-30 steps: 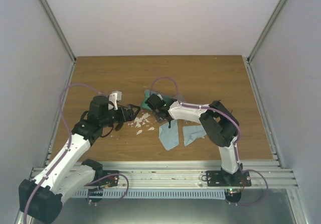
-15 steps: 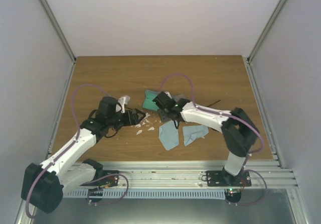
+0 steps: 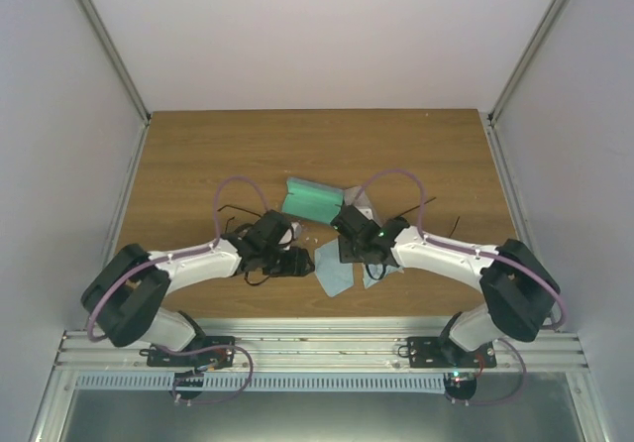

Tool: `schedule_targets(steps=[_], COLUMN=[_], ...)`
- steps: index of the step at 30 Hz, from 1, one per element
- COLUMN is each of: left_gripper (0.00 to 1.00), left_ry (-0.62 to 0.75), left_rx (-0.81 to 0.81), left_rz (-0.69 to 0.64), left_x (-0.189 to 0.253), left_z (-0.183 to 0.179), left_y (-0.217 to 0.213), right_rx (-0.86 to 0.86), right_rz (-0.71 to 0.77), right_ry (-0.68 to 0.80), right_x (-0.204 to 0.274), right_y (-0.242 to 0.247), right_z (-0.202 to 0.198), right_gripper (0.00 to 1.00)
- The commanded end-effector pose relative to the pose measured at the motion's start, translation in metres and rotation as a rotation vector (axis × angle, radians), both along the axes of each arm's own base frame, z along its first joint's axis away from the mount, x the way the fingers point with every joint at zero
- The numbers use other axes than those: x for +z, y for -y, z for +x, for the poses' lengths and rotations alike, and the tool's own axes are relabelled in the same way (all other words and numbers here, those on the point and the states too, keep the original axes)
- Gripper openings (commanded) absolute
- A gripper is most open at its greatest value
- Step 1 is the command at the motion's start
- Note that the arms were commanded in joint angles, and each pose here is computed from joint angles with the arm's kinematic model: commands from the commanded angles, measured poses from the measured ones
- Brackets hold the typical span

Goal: Organize the sunglasses
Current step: Adjust the glasses cleaning cloth at the center of the board.

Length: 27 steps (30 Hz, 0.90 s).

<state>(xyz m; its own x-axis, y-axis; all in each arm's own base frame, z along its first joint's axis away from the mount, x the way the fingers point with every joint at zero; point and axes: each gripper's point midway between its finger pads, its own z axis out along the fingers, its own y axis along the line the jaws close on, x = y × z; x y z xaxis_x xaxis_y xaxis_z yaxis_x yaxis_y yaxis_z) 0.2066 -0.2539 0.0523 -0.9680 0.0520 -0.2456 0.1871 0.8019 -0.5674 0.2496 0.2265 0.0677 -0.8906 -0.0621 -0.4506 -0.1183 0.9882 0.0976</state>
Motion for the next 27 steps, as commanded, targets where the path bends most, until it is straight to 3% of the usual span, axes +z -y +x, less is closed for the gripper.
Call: schedule_targets(steps=[1,5,9,12,17,27], left_gripper=[0.61,0.57,0.43,0.31,0.01,0.0], left_ry=[0.065,0.039,0.031,0.024,0.037,0.017], left_rx=[0.028,0.011,0.019,0.035,0.064,0.109], left_rz=[-0.021,-0.013,0.017,0.066,0.14,0.165], left_x=[0.005,-0.008,-0.016,-0.024,-0.032,-0.029], left_z=[0.025,0.031,0.038,0.04,0.042,0.011], left_y=[0.022,0.037,0.045,0.042,0.029,-0.008], right_rx=[-0.044,-0.031,-0.025,-0.024,0.021,0.261], right_rz=[0.085,0.087,0.103,0.125,0.158,0.249], right_ry=[0.018,0.019,0.025,0.03,0.017,-0.039], right_x=[0.007,0.006,0.009,0.01,0.011,0.011], right_y=[-0.003,0.0,0.003,0.004,0.0,-0.05], right_z=[-0.001,-0.005,-0.008,-0.012,-0.019,-0.034], right_gripper=[0.54,0.54,0.53,0.53,0.52,0.4])
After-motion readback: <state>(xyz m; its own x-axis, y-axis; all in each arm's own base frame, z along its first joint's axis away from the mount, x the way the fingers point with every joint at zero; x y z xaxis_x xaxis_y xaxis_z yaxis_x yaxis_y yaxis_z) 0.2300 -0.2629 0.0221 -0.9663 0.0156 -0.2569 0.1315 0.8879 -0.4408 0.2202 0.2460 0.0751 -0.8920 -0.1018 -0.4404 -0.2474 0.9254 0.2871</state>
